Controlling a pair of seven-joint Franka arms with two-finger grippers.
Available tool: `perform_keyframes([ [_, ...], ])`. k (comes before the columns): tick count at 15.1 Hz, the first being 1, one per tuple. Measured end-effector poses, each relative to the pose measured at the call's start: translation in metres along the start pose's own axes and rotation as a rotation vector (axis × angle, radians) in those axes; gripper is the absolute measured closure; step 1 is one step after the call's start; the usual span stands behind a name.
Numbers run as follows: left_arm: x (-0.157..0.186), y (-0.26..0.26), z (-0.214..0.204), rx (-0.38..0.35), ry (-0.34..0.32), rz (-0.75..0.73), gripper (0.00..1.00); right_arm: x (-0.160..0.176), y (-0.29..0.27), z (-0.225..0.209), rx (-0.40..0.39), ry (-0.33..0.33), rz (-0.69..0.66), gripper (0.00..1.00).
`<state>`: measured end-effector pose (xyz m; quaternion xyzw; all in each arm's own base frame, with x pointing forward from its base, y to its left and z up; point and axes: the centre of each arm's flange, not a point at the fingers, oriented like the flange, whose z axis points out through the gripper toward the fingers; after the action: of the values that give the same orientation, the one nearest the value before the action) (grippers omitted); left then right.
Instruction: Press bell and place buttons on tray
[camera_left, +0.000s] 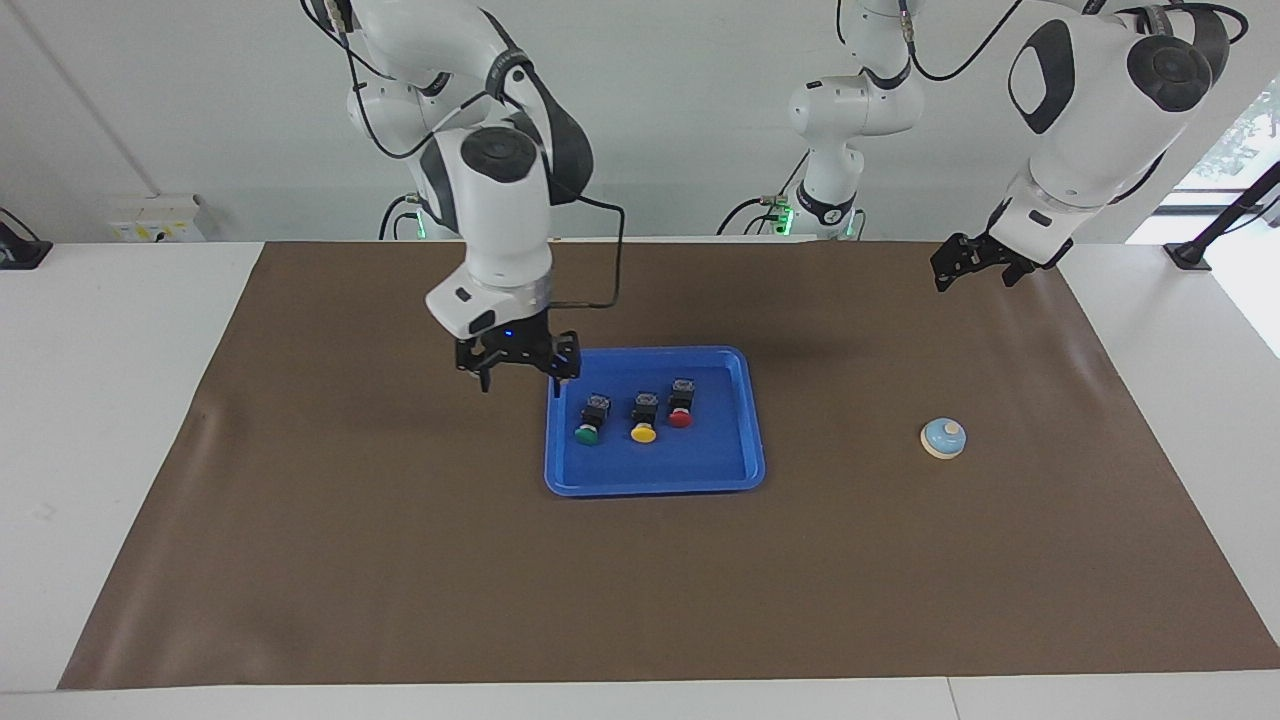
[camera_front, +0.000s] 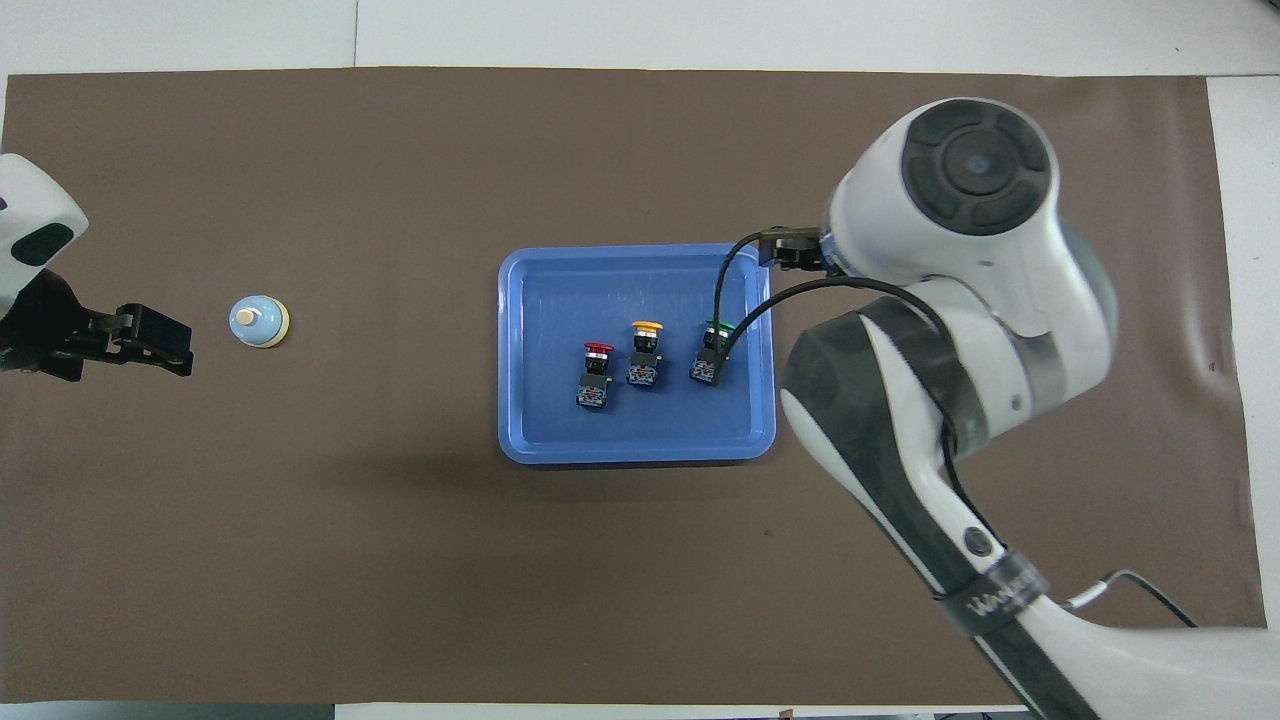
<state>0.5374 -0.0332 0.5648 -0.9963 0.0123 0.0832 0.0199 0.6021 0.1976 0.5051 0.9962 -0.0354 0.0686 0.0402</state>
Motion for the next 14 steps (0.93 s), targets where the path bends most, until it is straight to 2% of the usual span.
perform_keyframes([
  [3, 0.000, 0.000, 0.000, 0.000, 0.000, 0.000, 0.00, 0.001, 0.072, -0.038, -0.034, -0.015, -0.029, 0.00],
  [6, 0.000, 0.000, 0.000, 0.000, 0.000, 0.000, 0.00, -0.014, 0.124, -0.060, -0.071, -0.103, -0.068, 0.00],
  [8, 0.000, 0.000, 0.000, 0.000, 0.000, 0.000, 0.00, -0.024, 0.145, -0.068, -0.050, -0.134, -0.065, 0.00],
  [10, 0.000, 0.000, 0.000, 0.000, 0.000, 0.000, 0.00, -0.035, 0.161, -0.066, 0.011, -0.155, -0.049, 0.00],
  [12, 0.000, 0.000, 0.000, 0.000, 0.000, 0.000, 0.00, -0.040, 0.173, -0.065, 0.033, -0.144, -0.031, 0.00],
  [14, 0.000, 0.000, 0.000, 0.000, 0.000, 0.000, 0.00, -0.036, 0.179, -0.066, 0.042, -0.103, -0.017, 0.00],
])
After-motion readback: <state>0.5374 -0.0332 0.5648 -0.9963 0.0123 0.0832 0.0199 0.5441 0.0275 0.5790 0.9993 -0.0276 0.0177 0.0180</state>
